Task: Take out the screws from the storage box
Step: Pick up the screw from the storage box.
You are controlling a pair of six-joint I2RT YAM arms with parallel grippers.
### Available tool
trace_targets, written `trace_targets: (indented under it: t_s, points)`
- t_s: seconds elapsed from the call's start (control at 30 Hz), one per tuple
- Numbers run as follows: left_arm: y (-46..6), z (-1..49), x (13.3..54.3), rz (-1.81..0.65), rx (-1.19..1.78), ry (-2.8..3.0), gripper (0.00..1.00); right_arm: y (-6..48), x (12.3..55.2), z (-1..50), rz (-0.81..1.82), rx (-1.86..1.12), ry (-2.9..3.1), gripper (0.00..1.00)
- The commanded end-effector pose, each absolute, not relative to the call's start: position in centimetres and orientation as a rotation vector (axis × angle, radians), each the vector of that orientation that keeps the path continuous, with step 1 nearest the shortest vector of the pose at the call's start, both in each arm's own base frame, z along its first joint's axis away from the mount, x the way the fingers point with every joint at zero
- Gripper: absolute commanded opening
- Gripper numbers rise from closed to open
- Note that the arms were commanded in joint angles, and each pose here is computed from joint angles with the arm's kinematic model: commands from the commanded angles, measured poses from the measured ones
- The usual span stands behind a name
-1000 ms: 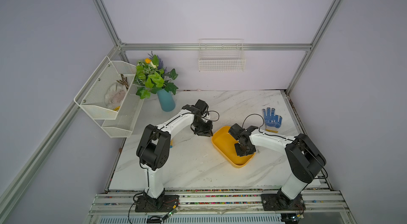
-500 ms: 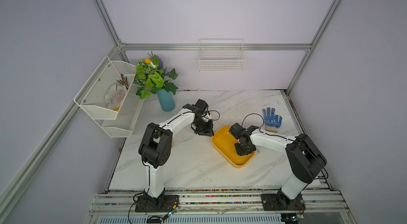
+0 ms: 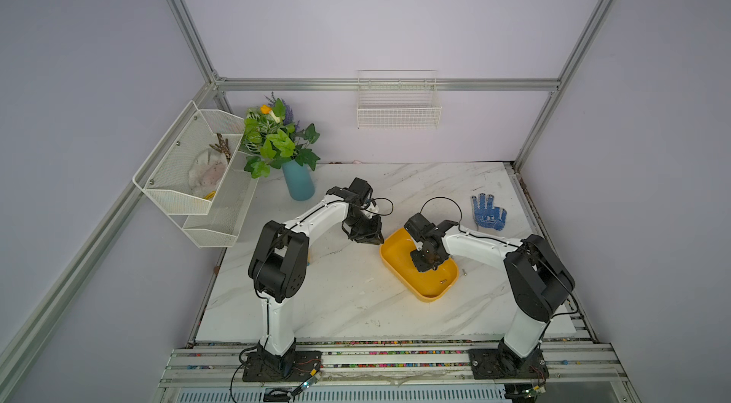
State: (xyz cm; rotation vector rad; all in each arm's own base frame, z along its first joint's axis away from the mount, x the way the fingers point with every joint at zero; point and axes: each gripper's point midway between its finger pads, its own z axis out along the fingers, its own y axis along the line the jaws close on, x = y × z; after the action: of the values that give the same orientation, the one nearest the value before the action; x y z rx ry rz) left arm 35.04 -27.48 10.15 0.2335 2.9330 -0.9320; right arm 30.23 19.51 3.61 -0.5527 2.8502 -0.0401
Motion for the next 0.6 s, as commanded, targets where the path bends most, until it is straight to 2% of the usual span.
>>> trace_targets:
  t_s: [0.0,0.2,0.37,0.57]
  points:
    - [-27.7,11.6,35.3,-0.96,0.259,2.896,0.2,20.1,31.2,5.5,0.003,-0.482,2.818,0.24]
    - [-27.7,11.9,35.1,-0.966,0.257,2.892,0.21,19.4,28.4,6.9,0.101,-0.156,2.918,0.26]
    - [-27.5,12.2,34.8,-0.961,0.268,2.892,0.21,17.2,25.6,6.0,-0.016,-0.058,3.035,0.28]
    - [-27.4,12.5,34.7,-0.963,0.276,2.881,0.21,16.3,25.0,4.7,-0.068,0.004,3.052,0.32]
